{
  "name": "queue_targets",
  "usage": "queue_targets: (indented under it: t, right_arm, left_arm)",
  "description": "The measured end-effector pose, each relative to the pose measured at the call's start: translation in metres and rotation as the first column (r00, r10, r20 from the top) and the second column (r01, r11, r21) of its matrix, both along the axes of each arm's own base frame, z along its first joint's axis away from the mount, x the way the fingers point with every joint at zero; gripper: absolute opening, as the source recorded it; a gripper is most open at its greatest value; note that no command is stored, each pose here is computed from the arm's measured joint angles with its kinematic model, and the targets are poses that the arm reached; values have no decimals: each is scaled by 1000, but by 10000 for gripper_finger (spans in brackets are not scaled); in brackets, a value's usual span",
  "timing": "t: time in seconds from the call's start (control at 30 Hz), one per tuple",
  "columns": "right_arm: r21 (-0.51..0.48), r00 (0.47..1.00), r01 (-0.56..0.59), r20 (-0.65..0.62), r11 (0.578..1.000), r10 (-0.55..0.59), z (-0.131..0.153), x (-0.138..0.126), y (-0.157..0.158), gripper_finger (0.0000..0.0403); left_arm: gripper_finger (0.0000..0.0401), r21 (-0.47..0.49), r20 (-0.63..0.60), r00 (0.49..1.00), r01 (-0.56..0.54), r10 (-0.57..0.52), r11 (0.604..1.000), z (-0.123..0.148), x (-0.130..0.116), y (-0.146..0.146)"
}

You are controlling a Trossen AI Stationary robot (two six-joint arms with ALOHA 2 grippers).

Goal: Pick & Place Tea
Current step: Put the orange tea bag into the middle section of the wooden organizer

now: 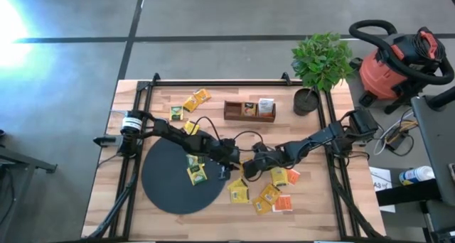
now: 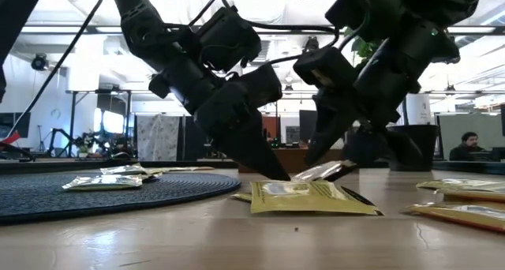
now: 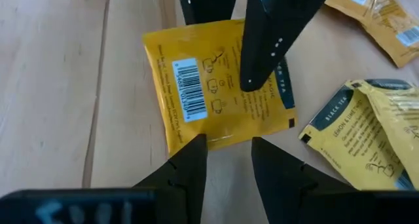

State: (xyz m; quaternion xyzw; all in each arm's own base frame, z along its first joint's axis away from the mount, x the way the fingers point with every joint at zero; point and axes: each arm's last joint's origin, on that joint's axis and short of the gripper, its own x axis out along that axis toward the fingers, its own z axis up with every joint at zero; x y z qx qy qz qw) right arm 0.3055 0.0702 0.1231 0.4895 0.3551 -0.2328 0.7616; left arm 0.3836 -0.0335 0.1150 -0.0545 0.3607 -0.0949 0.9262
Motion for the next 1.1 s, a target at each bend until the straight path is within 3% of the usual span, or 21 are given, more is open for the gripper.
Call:
queue_targets:
  t: [0.23, 0.5, 0.6, 0.73, 0.83, 0.93, 1.03, 1.1]
  right_arm:
    - [64, 999, -44, 7, 997, 44, 2, 1, 1, 126]
    - [79, 1000, -28, 6, 997, 27, 2, 1, 0, 19]
    - [92, 1000, -8, 15, 996, 7, 6, 1, -2, 12]
    - [88, 990, 129, 52, 988, -134, 19, 0, -15, 9]
    - [120, 950, 275, 117, 954, -289, 34, 0, -33, 9]
    - [184, 893, 384, 173, 905, -415, 48, 0, -52, 9]
    - [245, 849, 418, 237, 875, -472, 62, 0, -65, 9]
    - [284, 825, 424, 270, 860, -496, 70, 0, -69, 9]
  left_arm:
    - [124, -20, 3, 1000, -19, 19, 1000, 1, 0, 0]
    - [124, 13, 18, 998, -60, 60, 998, 12, -3, 1]
    - [124, 56, 36, 994, -103, 101, 993, 27, -6, 3]
    - [124, 157, 47, 988, -152, 146, 976, 52, -17, 3]
    - [124, 242, 92, 984, -169, 151, 956, 68, -23, -2]
    - [124, 353, 178, 970, -222, 168, 909, 85, -27, -13]
    - [124, 501, 261, 930, -359, 258, 788, 94, -32, -21]
    - [124, 549, 313, 899, -434, 306, 715, 98, -32, -24]
